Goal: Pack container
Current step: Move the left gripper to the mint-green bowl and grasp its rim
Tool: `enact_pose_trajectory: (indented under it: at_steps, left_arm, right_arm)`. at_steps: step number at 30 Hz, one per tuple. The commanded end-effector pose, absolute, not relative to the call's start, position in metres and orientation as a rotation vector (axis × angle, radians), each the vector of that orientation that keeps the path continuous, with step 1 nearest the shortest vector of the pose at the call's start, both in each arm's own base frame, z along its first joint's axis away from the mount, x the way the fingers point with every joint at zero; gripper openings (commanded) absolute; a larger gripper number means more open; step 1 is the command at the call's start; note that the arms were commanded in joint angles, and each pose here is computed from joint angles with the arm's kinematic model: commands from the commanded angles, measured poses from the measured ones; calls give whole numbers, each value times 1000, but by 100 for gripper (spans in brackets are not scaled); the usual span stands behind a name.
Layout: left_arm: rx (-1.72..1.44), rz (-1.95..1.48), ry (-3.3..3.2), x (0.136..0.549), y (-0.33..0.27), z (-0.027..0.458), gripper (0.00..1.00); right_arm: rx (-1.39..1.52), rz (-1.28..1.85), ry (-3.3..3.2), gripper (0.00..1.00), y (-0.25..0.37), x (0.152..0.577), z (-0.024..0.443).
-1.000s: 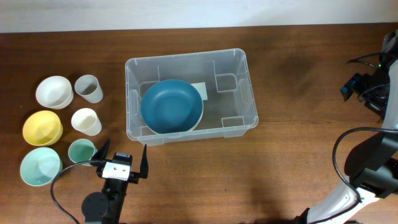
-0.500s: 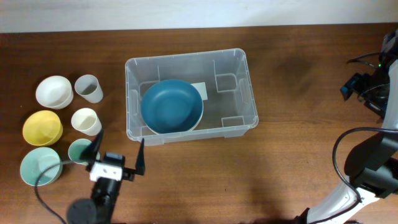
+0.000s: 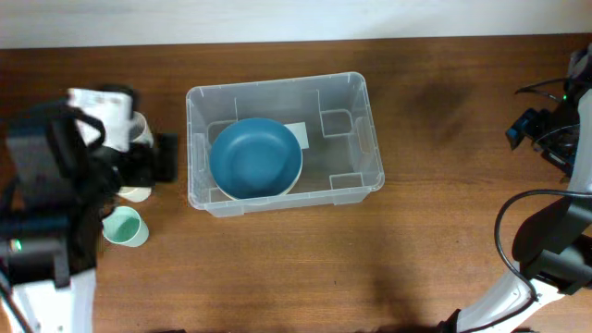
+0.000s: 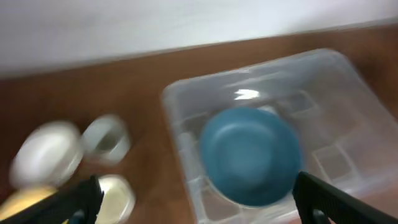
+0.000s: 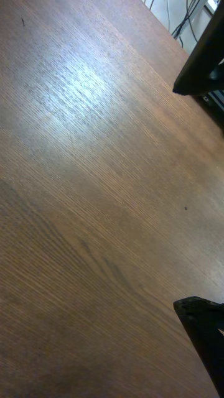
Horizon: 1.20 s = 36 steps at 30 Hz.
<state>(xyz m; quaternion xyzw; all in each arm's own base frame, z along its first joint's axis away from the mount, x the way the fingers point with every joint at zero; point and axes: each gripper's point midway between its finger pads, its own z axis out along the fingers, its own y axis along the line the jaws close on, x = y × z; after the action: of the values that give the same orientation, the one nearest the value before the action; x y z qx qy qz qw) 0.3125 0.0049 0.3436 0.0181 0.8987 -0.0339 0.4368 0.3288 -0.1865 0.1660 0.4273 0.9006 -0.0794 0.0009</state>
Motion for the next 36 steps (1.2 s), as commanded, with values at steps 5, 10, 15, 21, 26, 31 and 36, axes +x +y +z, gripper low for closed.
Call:
enact_pose_trajectory:
  at_steps: [5, 10, 15, 21, 26, 31, 36]
  left_arm:
    - [-1292, 229, 2053, 237, 170, 325, 100]
    - [-1574, 235, 2033, 197, 193, 301, 100]
    - [-1900, 203, 1843, 170, 218, 283, 100]
    - [-2015, 33, 1913, 179, 214, 247, 100]
    - [-2145, 22, 2025, 189, 227, 195, 100]
    - [-2255, 9, 2129, 195, 235, 151, 99]
    - [-2349, 52, 2222, 192, 241, 114, 93]
  right_arm:
    - [1356, -259, 2823, 99, -188, 327, 165]
    - [1356, -259, 2823, 99, -188, 327, 165]
    - [1356, -259, 2823, 99, -188, 327, 165]
    - [1356, -259, 2823, 99, -188, 327, 165]
    - [1356, -259, 2823, 99, -188, 327, 165]
    - [1356, -259, 2823, 99, -188, 327, 165]
    - [1356, -259, 2823, 99, -188, 327, 165]
